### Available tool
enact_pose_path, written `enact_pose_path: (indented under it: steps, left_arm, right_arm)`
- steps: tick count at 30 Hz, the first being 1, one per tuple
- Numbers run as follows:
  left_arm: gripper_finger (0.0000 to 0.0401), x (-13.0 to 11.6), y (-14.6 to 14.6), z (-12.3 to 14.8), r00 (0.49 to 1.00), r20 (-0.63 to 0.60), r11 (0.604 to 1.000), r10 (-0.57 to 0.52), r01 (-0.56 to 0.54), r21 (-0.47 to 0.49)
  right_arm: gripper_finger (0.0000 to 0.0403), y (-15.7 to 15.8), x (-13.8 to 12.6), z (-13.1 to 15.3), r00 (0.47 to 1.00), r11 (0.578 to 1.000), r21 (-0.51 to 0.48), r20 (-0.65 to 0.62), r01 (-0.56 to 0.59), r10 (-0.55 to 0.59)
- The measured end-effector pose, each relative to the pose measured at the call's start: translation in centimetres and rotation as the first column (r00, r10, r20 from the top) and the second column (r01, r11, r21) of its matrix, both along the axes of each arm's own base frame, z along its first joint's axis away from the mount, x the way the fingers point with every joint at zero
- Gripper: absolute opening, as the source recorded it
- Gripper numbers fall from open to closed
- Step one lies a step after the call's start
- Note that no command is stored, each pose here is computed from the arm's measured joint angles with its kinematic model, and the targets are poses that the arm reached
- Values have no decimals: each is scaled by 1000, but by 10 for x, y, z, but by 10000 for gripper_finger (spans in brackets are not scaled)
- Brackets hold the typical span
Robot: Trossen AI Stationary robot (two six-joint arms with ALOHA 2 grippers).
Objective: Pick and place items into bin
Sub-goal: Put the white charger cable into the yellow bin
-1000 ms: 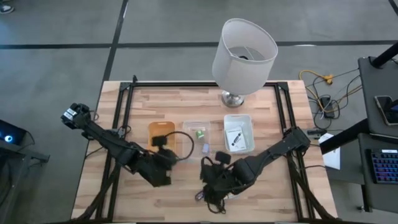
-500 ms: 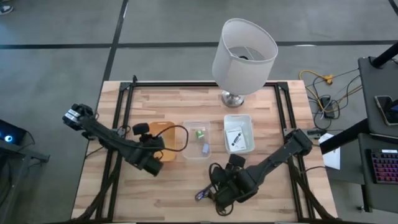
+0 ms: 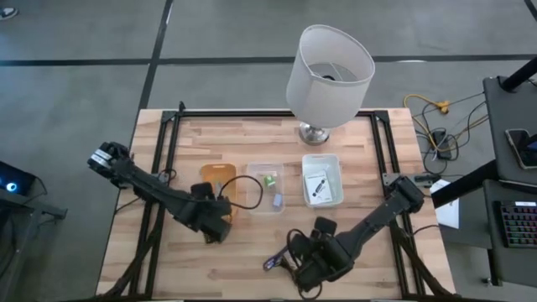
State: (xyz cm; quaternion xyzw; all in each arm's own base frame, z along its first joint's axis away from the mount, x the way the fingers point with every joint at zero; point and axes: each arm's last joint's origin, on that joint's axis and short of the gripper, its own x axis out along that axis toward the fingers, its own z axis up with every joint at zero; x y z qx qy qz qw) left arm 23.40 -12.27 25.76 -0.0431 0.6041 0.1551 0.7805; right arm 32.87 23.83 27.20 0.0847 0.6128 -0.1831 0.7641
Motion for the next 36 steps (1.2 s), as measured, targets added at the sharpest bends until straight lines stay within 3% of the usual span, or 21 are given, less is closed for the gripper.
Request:
enact_pose_path:
  steps: [6, 8, 10, 13, 17, 29, 36]
  left_arm:
    - [242, -16, -22, 70, 965, 259, 974, -32, 88, -208]
    - [241, -21, -33, 87, 927, 373, 950, -45, 155, -272]
    - [237, -27, -46, 95, 881, 464, 929, -93, 244, -279]
    - [231, -34, -65, 96, 850, 515, 910, -116, 298, -288]
    - [226, -37, -83, 88, 856, 509, 903, -84, 282, -325]
    - [225, -25, -108, 62, 884, 463, 911, -57, 235, -337]
    - [225, -23, -109, 62, 877, 477, 913, -48, 233, -336]
  right_arm:
    - [176, 5, -2, -8, 995, 993, 106, -79, -50, 58]
    - [175, 7, 2, -17, 986, 982, 133, -73, -137, 147]
    - [175, 10, 2, -28, 959, 955, 129, -58, -268, 277]
    - [176, 20, -4, -42, 908, 905, 140, -67, -401, 413]
    - [175, 30, -17, -65, 863, 861, 192, -100, -471, 495]
    - [175, 22, -23, -103, 878, 881, 165, -121, -443, 463]
    - [177, 17, -21, -100, 880, 881, 164, -107, -444, 463]
